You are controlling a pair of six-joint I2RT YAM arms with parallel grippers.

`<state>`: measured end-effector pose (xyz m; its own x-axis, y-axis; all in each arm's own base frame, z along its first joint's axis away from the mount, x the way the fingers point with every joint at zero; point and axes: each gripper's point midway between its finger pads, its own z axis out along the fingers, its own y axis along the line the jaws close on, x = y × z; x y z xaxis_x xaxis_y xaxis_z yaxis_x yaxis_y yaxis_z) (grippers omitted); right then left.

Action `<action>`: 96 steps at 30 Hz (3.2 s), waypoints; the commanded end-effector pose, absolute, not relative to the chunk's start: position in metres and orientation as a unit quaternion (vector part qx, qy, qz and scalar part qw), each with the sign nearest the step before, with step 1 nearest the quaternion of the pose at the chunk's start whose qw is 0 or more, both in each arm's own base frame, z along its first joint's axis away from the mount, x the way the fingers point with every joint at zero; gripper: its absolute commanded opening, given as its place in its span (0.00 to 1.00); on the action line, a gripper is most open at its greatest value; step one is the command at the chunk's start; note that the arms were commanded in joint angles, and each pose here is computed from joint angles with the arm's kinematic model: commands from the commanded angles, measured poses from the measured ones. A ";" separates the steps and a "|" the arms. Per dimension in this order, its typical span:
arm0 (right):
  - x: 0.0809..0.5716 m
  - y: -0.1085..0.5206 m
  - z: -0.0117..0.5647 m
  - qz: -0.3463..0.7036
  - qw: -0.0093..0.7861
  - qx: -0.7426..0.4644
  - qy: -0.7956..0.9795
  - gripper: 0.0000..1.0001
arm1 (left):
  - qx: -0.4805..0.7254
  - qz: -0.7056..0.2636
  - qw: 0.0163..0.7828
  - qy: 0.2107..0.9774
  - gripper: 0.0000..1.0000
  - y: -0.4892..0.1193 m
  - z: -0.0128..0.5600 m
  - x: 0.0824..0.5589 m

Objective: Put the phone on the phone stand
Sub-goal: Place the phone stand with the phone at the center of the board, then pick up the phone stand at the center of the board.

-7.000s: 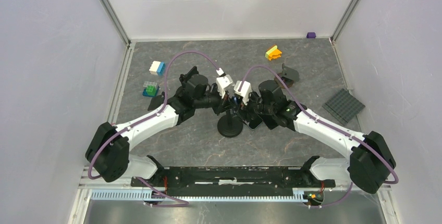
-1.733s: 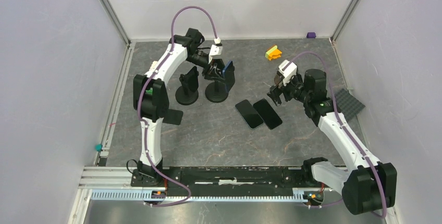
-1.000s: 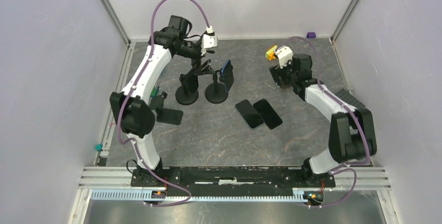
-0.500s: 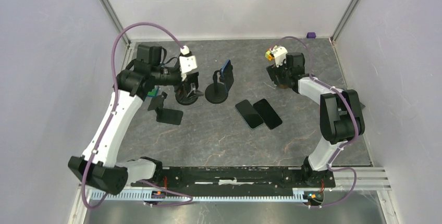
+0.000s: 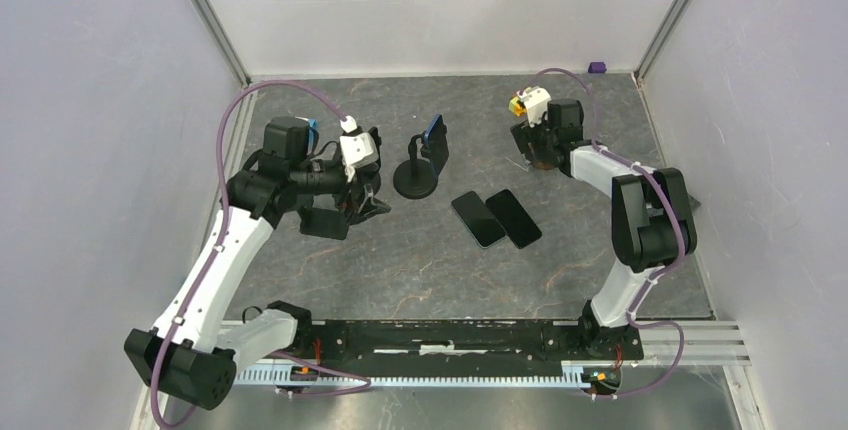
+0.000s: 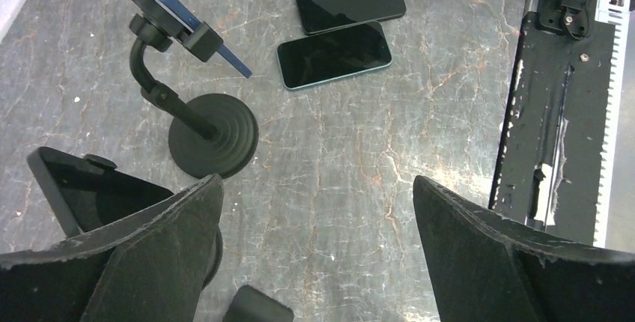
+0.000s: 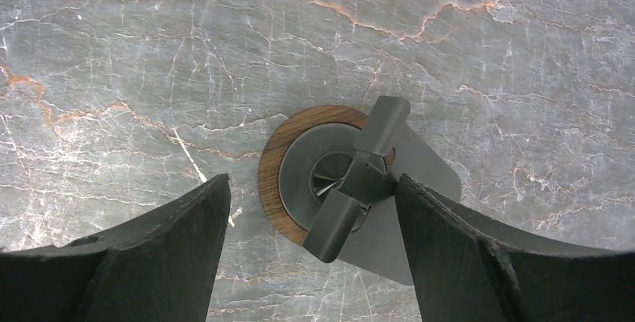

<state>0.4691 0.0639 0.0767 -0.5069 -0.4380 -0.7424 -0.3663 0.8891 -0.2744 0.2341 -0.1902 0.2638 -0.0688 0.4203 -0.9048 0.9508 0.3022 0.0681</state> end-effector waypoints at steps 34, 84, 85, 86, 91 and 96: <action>0.491 0.041 0.127 -0.122 0.488 -0.227 0.834 0.84 | 0.400 -0.151 0.478 0.767 1.00 -0.131 0.253 0.236; 0.270 0.201 0.156 0.239 0.454 -0.548 0.661 0.00 | 0.397 -0.227 0.468 0.756 1.00 -0.164 0.252 0.255; 0.255 0.214 0.157 0.256 0.451 -0.568 0.639 0.00 | 0.396 -0.228 0.468 0.757 1.00 -0.164 0.252 0.257; 0.243 0.224 0.158 0.272 0.447 -0.584 0.621 0.00 | 0.396 -0.228 0.465 0.759 1.00 -0.164 0.250 0.258; 0.191 0.269 0.173 0.358 0.424 -0.632 0.541 0.00 | 0.395 -0.223 0.452 0.768 1.00 -0.164 0.241 0.264; 0.160 0.304 0.174 0.423 0.397 -0.651 0.490 0.00 | 0.412 -0.242 0.435 0.763 1.00 -0.169 0.230 0.257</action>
<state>0.1757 0.2723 0.1480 0.0944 -0.4400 -0.8930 -0.9948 -0.0761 -0.0677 0.2560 -0.1595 0.2173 -0.3246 0.4434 -0.8355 0.8150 0.5793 -0.0092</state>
